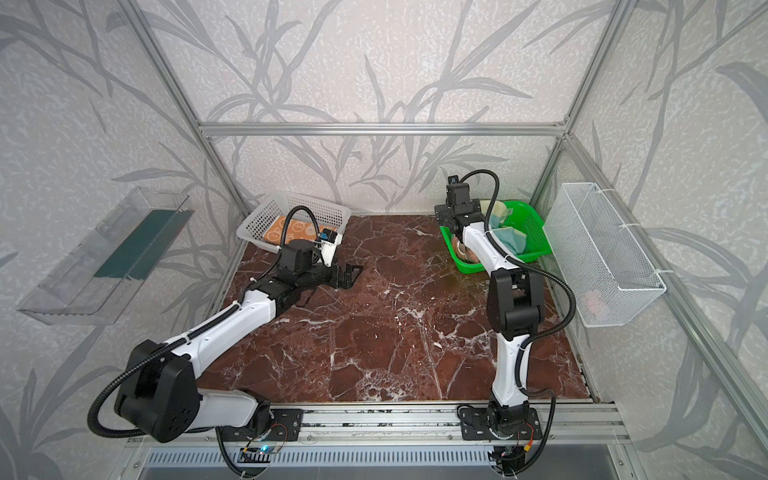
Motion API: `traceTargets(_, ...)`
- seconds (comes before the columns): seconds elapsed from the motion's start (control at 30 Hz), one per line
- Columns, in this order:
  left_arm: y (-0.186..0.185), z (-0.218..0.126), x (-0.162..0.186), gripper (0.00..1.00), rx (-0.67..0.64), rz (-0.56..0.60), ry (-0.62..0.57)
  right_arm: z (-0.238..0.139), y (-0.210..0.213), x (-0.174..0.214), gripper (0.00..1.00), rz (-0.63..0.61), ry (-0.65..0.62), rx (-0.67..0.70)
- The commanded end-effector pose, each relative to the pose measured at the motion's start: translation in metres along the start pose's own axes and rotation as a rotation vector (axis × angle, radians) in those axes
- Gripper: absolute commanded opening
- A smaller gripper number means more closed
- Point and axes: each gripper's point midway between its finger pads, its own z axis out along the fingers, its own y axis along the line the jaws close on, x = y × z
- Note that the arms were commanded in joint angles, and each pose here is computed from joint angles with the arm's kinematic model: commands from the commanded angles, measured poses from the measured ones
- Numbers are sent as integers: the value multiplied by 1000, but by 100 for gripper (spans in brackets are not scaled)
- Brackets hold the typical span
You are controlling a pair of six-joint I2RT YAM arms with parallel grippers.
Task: Fold and stack the towels
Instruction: 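Reach the right gripper into the green basket and grasp the yellow-blue towel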
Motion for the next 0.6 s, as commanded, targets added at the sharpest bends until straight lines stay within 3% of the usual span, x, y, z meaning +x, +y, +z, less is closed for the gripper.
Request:
traceTargets(0.0,-3,6,-5,99,-9,43,-5,17,-22,36,98,44,100,56)
traceTargets(0.33,-12,20,12,99,3,57,59,63,-65,92,93,119,223,149)
traceTargets(0.57,-19,27,21,99,14,66,89,81,-80,116,84,162,264,173)
